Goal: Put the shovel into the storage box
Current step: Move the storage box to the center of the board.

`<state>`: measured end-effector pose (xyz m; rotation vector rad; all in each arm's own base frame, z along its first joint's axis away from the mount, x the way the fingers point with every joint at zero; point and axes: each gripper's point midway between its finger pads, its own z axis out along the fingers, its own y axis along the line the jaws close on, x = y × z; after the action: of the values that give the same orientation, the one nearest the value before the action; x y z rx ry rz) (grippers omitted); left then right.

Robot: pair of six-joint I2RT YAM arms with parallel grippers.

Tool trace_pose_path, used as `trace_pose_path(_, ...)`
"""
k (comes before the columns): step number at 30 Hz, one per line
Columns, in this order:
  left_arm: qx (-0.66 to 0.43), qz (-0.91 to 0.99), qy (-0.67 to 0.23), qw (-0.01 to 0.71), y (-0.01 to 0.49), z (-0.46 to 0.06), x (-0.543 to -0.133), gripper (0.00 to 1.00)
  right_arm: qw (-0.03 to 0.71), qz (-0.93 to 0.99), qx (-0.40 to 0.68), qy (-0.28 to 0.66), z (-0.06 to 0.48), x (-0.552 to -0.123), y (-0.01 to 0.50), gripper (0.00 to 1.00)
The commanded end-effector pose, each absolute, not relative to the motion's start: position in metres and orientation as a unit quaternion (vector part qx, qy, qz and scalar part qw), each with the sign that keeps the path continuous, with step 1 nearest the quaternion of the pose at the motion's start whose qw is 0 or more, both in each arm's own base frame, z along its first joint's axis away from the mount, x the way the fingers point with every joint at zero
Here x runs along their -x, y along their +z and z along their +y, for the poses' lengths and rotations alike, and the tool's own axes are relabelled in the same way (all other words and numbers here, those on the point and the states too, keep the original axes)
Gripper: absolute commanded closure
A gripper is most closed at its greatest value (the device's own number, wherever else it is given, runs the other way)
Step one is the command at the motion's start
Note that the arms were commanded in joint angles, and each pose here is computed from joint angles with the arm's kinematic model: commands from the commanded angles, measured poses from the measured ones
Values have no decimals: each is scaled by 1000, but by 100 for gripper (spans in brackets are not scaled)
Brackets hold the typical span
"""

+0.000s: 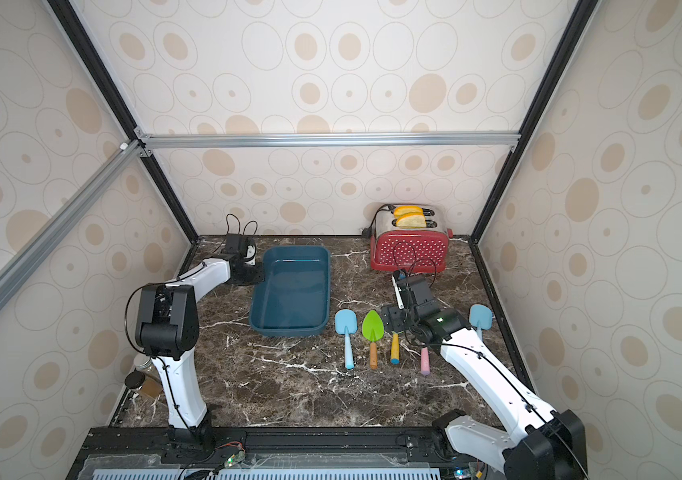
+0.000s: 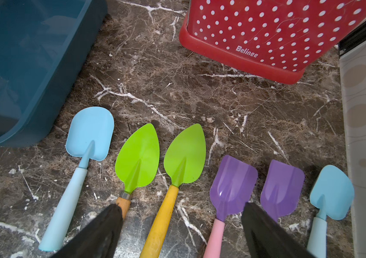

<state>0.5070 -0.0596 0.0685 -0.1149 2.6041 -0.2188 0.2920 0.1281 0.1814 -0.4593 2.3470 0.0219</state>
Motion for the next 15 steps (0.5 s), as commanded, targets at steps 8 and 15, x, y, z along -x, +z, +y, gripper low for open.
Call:
trace_pose_path(8,24,961,-58,269,82,-59,-544,85,362,915,177,1,123,-285,179,8)
trace_pose_path(15,20,963,-51,265,75,-58,-558,98,363,915,178,1,123,-285,178,7)
